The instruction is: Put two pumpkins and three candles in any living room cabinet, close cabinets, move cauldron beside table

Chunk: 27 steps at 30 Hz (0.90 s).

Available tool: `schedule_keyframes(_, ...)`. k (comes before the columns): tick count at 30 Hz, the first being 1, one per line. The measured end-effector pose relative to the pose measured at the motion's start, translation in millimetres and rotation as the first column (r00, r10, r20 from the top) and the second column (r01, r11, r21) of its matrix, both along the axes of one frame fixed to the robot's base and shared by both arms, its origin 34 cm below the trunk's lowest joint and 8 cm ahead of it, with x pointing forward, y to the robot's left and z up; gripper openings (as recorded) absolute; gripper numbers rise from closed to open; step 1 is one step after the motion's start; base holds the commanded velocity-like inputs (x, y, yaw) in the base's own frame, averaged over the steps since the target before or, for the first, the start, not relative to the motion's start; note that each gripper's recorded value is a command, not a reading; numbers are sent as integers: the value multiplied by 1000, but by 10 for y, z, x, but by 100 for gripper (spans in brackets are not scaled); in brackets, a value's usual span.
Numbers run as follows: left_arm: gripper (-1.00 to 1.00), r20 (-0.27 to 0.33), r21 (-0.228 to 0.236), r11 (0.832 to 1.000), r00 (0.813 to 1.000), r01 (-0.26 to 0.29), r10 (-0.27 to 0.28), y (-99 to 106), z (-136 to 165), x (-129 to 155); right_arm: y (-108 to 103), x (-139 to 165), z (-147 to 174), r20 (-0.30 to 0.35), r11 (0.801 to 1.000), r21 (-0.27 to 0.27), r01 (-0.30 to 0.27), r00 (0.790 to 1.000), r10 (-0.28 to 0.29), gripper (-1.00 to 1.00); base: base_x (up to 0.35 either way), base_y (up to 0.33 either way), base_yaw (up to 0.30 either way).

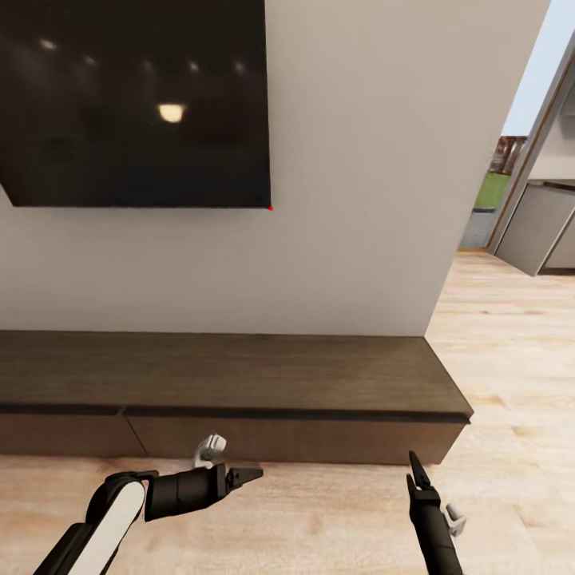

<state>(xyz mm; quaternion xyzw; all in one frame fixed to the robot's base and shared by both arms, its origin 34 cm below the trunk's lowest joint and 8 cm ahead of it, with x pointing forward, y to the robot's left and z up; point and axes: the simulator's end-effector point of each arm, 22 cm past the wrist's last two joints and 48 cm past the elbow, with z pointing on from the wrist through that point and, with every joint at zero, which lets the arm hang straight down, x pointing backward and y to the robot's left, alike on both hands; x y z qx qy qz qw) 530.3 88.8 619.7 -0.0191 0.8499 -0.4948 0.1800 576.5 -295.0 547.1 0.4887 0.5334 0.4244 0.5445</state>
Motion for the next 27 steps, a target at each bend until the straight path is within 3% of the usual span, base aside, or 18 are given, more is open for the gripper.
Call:
schedule_keyframes(8,100,-6,-3,1000,1000,30,-30,-116,-183,-108,-12,6,-133,11,1000,-17,-9,1000,10,100,0,0,0)
schedule_keyframes(14,100,-6,-2,999,999,32,-32,-113,-314,-138,-193,-23,-263,3,999,-44,-4,1000,4,100,0,0,0)
schedule_keyframes(22,100,-8,-8,999,999,46,-46,-171,-482,-210,-229,-116,-532,-21,999,-44,0,1000,-1,100,0,0,0)
schedule_keyframes(24,100,-3,-30,998,998,57,-57,-201,-482,-238,-230,-125,-564,-16,999,-44,-2,1000,1,100,0,0,0)
schedule_keyframes(27,100,17,-103,991,997,83,-82,-270,-393,-290,-227,-133,-613,-10,999,-44,-4,1000,4,100,0,0,0)
